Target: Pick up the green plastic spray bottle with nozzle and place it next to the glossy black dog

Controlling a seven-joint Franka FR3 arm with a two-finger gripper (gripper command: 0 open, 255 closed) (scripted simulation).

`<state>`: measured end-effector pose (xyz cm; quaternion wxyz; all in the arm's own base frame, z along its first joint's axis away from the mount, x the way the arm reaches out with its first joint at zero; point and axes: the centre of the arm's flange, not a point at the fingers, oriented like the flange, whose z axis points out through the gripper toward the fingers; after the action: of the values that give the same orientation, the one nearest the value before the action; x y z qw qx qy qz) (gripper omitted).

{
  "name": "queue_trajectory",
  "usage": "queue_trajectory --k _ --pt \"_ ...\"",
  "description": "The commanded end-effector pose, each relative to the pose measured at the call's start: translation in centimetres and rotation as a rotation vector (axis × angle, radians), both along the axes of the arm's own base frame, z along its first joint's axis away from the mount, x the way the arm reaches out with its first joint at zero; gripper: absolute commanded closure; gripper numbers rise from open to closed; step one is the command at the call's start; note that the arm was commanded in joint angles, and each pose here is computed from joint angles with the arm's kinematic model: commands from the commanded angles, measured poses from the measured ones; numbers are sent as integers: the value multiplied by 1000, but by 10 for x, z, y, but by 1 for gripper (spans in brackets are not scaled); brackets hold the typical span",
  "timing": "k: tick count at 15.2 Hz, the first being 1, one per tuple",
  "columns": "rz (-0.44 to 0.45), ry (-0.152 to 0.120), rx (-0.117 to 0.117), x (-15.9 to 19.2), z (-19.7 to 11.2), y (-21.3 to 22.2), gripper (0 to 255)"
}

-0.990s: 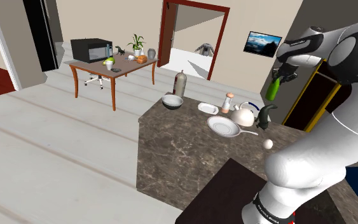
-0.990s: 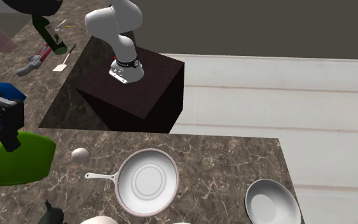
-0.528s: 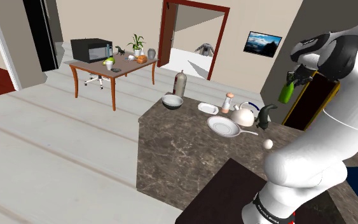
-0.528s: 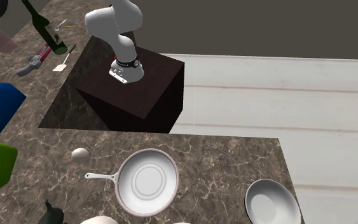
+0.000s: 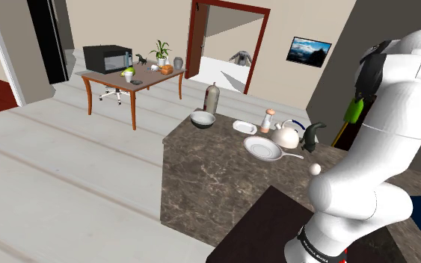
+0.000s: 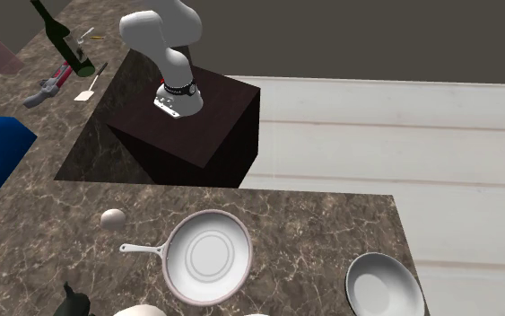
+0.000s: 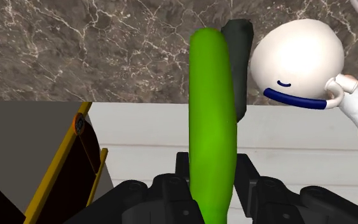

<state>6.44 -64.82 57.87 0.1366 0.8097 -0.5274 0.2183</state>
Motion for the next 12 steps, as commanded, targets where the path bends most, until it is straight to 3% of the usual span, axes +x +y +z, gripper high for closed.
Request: queue_trajectory --k 1,3,12 --pt "2 -1 -1 -21 -2 -18 255" --pt "2 -1 -1 -42 -2 -36 255" --pt "2 -1 -1 -42 -50 -36 255"
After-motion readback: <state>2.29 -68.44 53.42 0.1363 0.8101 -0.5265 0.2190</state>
